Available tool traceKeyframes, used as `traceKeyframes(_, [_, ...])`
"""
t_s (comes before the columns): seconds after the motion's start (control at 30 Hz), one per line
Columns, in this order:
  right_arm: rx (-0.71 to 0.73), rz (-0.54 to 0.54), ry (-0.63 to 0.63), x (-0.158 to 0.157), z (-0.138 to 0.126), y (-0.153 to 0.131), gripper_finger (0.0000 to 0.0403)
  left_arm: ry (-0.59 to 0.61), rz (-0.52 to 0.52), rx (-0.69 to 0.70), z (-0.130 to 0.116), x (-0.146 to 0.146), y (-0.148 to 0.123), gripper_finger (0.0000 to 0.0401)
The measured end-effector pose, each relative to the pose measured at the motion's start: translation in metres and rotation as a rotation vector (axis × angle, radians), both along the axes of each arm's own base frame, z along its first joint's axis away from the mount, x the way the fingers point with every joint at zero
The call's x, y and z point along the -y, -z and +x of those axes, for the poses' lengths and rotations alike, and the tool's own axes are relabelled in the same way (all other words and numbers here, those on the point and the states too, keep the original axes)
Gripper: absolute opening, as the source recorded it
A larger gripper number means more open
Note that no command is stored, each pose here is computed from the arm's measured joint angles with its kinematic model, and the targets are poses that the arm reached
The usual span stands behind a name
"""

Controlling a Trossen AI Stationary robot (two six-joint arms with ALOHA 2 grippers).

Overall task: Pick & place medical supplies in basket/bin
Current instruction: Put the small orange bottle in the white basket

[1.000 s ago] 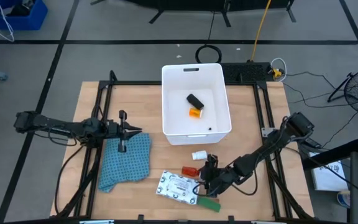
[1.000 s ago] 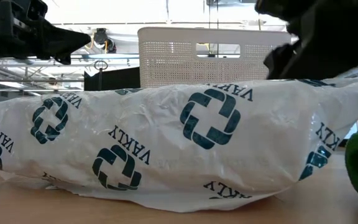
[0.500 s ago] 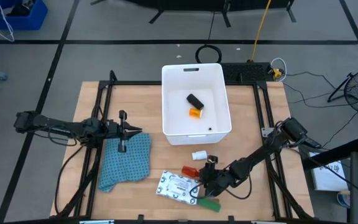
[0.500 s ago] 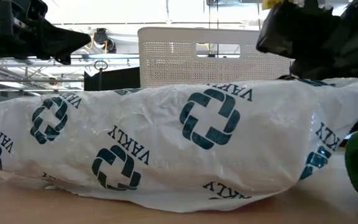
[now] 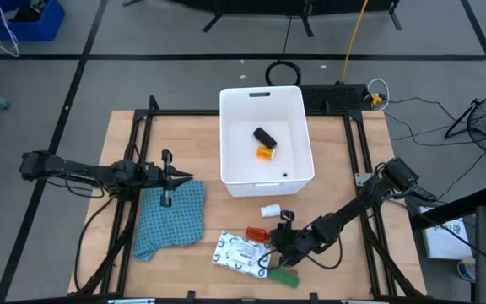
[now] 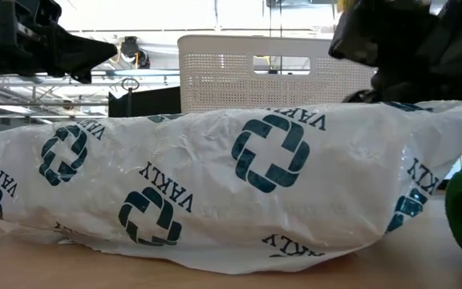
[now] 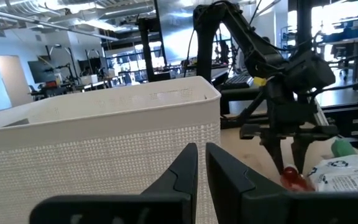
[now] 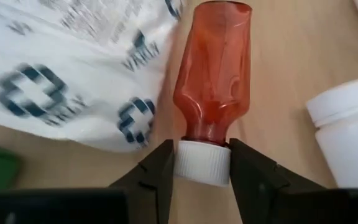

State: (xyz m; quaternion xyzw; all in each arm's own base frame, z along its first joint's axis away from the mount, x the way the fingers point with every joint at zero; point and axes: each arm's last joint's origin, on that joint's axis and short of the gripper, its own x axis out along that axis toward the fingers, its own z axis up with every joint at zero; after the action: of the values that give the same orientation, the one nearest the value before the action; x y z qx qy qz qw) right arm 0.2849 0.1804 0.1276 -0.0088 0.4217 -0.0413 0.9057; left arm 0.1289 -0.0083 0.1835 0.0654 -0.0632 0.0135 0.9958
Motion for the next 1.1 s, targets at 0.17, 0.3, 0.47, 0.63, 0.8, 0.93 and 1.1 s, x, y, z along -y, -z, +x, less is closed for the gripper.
traceKeyframes(0.17, [0.049, -0.007, -0.043, 0.004, -0.001, -0.022, 0.0117, 0.000, 0.000, 0.000, 0.000, 0.000, 0.000, 0.0037])
traceKeyframes(0.3, [0.126, -0.036, -0.115, 0.010, -0.008, -0.057, 0.0124, 0.000, -0.001, 0.000, 0.000, 0.000, 0.000, 0.0037])
traceKeyframes(0.47, [0.250, -0.090, -0.233, 0.023, -0.028, -0.112, 0.0117, 0.001, -0.004, 0.000, 0.000, 0.000, 0.000, 0.0037])
traceKeyframes(0.63, [0.424, -0.103, -0.226, 0.048, -0.063, -0.159, 0.0117, 0.001, -0.003, -0.005, 0.000, 0.000, 0.000, 0.0037])
traceKeyframes(0.8, [0.546, -0.090, -0.196, 0.080, -0.109, -0.166, 0.0117, 0.002, -0.013, -0.016, 0.000, 0.000, 0.002, 0.0037])
traceKeyframes(0.93, [0.672, 0.007, -0.226, 0.098, -0.138, -0.148, 0.0118, 0.003, -0.016, -0.017, 0.000, 0.000, 0.002, 0.0037])
traceKeyframes(1.1, [0.798, 0.077, -0.244, 0.111, -0.160, -0.119, 0.0118, 0.006, -0.039, -0.016, 0.000, 0.000, 0.002, 0.0037])
